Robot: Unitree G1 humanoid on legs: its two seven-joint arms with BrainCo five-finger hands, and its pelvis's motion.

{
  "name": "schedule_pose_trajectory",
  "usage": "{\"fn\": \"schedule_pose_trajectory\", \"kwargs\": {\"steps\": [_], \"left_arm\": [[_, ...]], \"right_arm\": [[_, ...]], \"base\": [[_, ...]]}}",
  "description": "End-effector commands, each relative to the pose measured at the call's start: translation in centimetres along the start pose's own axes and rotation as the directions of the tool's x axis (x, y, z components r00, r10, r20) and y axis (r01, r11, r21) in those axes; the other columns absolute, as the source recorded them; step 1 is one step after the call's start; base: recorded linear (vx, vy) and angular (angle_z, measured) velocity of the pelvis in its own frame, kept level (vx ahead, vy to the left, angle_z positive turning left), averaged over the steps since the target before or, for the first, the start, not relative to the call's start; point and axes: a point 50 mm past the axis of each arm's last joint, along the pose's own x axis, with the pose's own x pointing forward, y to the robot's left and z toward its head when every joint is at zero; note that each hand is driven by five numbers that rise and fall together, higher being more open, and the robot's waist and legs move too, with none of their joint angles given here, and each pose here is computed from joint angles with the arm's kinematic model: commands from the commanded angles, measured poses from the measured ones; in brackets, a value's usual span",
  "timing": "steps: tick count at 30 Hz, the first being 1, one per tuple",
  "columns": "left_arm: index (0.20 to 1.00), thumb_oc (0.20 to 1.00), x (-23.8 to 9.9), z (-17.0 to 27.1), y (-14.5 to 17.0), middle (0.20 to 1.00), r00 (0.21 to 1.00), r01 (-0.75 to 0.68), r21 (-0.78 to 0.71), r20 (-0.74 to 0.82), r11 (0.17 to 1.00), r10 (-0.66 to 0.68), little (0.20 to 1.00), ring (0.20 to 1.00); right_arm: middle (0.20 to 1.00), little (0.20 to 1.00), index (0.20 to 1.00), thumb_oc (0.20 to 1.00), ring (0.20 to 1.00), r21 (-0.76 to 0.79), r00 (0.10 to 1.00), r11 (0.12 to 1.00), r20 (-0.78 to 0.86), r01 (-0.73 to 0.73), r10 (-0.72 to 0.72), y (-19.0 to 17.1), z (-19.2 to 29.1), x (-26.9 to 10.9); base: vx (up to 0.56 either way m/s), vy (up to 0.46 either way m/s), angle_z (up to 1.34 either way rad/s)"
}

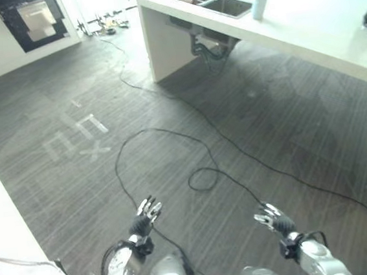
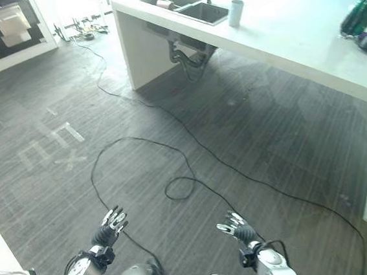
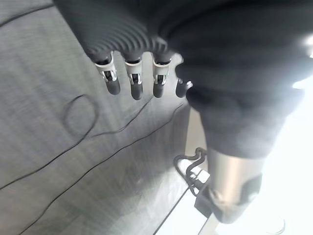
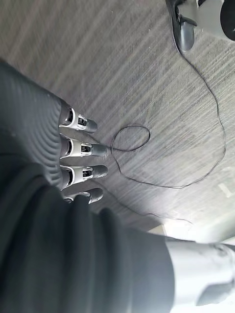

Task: Place the dishes in the dishwasher.

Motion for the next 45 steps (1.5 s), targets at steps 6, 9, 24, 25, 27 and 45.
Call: {"fn": "schedule_pose_trajectory", "kwargs": {"steps": [6,9,24,25,27,45], "left_arm": [[1.000,1.000,0.7,1.3,-3.3,1.000,0.989,0.134,0.071,0.047,0.988,-0.138,1.000,1.000],[1.000,1.000,0.5,0.6,-3.5,1.000,0.986,0.160,0.096,0.037,0.982,-0.164,1.000,1.000],[1.000,1.000,0.2,-1.3,-3.6,1.000,0.987,0.158,0.032,-0.010,0.987,-0.158,1.000,1.000],[1.000,1.000,0.2,-1.3,-3.6,1.000,0.987,0.158,0.031,-0.010,0.987,-0.158,1.000,1.000],[1.000,1.000,0.3,-1.2,-3.7,1.000,0.987,0.162,0.033,-0.003,0.986,-0.162,1.000,1.000],[1.000,1.000,1.0,0.1,-3.1,1.000,0.984,0.176,0.141,-0.019,0.974,-0.175,1.000,1.000]], "right_arm": [[1.000,1.000,1.000,1.000,1.000,0.011,0.995,1.000,0.092,0.026,-0.027,-1.0,1.9,0.1],[1.000,1.000,1.000,1.000,1.000,0.025,0.992,0.999,0.117,0.035,-0.038,-1.3,1.7,-0.2],[1.000,1.000,1.000,1.000,1.000,-0.071,0.995,0.997,0.097,0.025,-0.018,-3.1,3.2,0.3],[1.000,1.000,1.000,1.000,1.000,-0.072,0.995,0.997,0.095,0.023,-0.016,-3.0,3.2,0.3],[1.000,1.000,1.000,1.000,1.000,-0.079,0.996,0.997,0.091,0.018,-0.010,-2.8,2.9,0.2],[1.000,1.000,1.000,1.000,1.000,0.028,0.993,0.996,0.084,0.082,-0.084,-2.7,1.0,-0.5]], "base": [[0.31,-0.082,0.40],[0.61,-0.388,1.16],[0.39,-0.210,-0.24],[0.31,0.171,-1.14],[0.29,0.165,-1.41],[0.25,0.262,0.07]]}}
